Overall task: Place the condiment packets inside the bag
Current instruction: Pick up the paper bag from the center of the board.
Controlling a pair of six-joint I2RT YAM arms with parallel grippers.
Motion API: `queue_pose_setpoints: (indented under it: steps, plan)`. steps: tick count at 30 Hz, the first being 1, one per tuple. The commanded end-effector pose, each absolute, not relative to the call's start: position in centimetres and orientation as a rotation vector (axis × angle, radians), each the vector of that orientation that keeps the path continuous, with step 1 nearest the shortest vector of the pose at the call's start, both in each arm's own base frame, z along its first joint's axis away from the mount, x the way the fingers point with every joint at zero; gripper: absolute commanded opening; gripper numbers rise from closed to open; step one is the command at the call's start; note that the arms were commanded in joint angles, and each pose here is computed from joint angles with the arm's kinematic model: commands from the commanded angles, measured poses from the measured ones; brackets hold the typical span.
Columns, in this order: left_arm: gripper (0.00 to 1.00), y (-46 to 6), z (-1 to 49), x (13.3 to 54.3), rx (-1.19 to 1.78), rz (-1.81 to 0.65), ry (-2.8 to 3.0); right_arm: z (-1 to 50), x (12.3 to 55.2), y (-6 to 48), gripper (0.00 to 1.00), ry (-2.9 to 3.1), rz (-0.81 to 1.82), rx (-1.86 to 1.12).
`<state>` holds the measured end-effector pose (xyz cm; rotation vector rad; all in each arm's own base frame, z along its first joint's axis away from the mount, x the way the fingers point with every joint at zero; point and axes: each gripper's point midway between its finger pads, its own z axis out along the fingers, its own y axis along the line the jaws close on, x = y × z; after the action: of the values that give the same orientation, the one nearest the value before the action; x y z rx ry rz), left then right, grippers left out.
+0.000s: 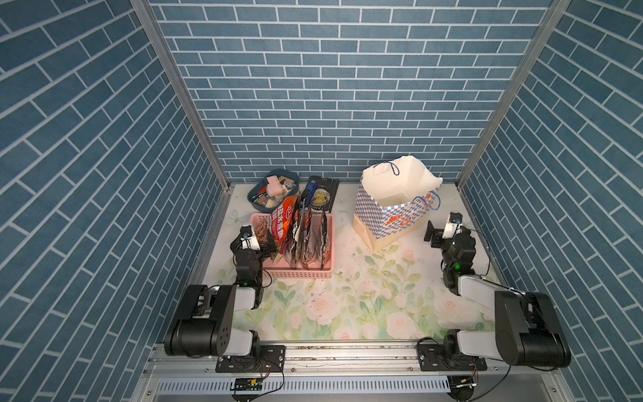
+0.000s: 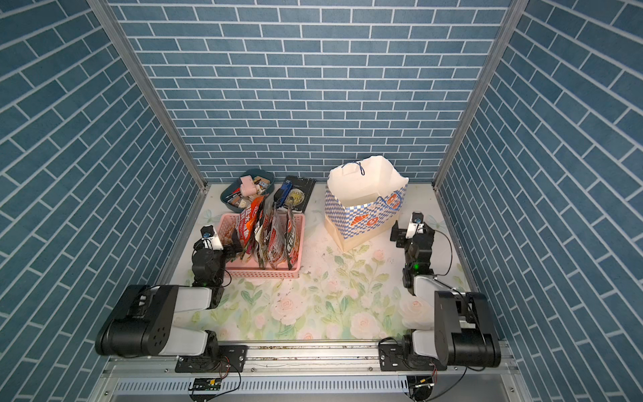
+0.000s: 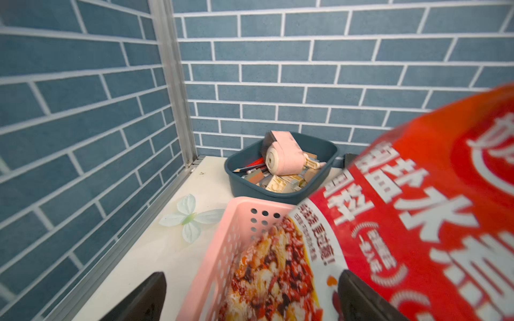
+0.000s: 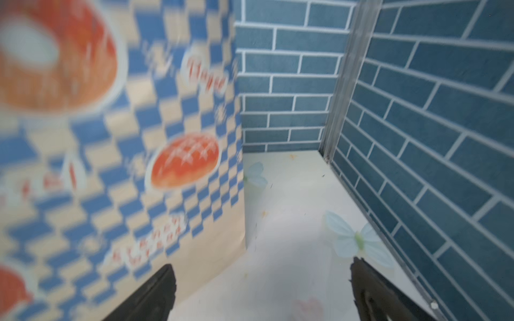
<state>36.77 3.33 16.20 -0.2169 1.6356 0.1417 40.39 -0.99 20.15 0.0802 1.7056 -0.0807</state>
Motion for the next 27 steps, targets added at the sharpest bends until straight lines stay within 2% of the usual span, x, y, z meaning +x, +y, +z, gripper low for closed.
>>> queue_pose_setpoints:
  steps: [1, 5, 6, 11, 16, 20, 27]
  plan:
    - [1.0, 6.5, 20.1, 35.8, -0.438, 0.231, 1.606, 19.3, 38.9, -2.9, 1.0, 1.902, -0.099, 0.298]
    - [1.0, 10.3, 24.4, 32.3, -0.825, 0.29, 1.572, 22.0, 37.6, -2.4, 0.96, 2.003, -0.002, 0.421]
    - [1.0, 10.3, 25.4, 31.8, -0.847, 0.271, 1.574, 22.6, 37.4, -1.8, 0.95, 2.035, 0.038, 0.42]
    - [1.0, 6.4, 29.6, 32.9, -0.674, 0.061, 1.723, 27.6, 36.4, 1.0, 0.92, 2.133, 0.193, 0.394]
    - [1.0, -0.3, 29.7, 35.6, -0.394, -0.25, 1.993, 32.5, 37.3, 4.1, 0.95, 2.187, 0.229, 0.263]
    - [1.0, -3.8, 29.3, 36.2, -0.26, -0.401, 2.097, 32.7, 39.1, 4.8, 0.96, 2.22, 0.259, 0.269]
    - [1.0, -5.3, 31.7, 36.3, -0.132, -0.418, 2.042, 31.7, 40.6, 6.3, 0.94, 2.251, 0.332, 0.318]
